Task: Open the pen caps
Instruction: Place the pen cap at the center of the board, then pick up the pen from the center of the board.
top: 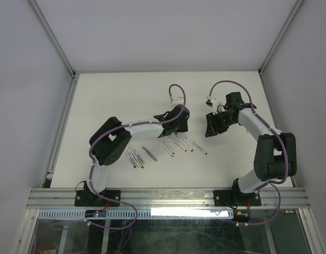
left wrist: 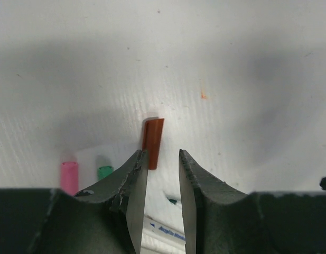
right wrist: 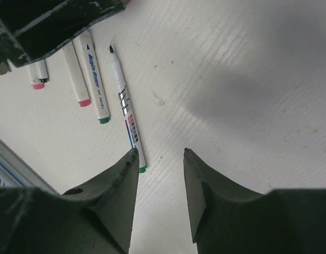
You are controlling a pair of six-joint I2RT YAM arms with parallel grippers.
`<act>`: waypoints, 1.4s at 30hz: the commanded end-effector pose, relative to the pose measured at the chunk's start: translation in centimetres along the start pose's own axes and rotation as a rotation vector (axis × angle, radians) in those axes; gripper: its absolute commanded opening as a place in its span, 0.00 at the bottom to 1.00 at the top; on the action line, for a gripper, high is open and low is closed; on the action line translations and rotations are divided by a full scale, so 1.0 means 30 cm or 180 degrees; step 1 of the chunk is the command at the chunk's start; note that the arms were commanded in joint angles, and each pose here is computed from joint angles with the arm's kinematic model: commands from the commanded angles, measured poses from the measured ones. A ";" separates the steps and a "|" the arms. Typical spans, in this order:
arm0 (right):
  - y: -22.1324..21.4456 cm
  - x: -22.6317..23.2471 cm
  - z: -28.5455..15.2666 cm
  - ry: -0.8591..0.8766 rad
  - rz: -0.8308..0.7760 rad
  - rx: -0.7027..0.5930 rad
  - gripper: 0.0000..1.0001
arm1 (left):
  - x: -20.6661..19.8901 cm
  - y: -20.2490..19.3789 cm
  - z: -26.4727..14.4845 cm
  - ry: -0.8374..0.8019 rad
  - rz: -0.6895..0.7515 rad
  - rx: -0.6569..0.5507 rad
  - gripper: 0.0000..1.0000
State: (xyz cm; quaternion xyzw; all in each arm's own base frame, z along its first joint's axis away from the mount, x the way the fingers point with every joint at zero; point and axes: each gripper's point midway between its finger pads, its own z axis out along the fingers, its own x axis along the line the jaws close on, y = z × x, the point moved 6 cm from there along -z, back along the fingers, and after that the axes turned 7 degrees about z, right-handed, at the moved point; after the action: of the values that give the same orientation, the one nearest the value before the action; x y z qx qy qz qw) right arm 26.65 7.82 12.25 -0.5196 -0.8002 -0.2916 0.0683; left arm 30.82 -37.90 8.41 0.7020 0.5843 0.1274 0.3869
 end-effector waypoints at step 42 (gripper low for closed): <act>0.096 -0.618 -0.296 -0.1669 0.0742 -0.0576 0.74 | 0.350 0.001 -0.750 -0.0397 0.0697 -0.2417 0.99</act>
State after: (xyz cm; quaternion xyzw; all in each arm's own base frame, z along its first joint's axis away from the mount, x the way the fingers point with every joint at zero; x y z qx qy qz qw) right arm 34.18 -8.95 12.06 -0.6685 -0.6910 -0.2495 -0.1156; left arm 19.66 -19.91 18.76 0.6105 0.4027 0.3146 0.6051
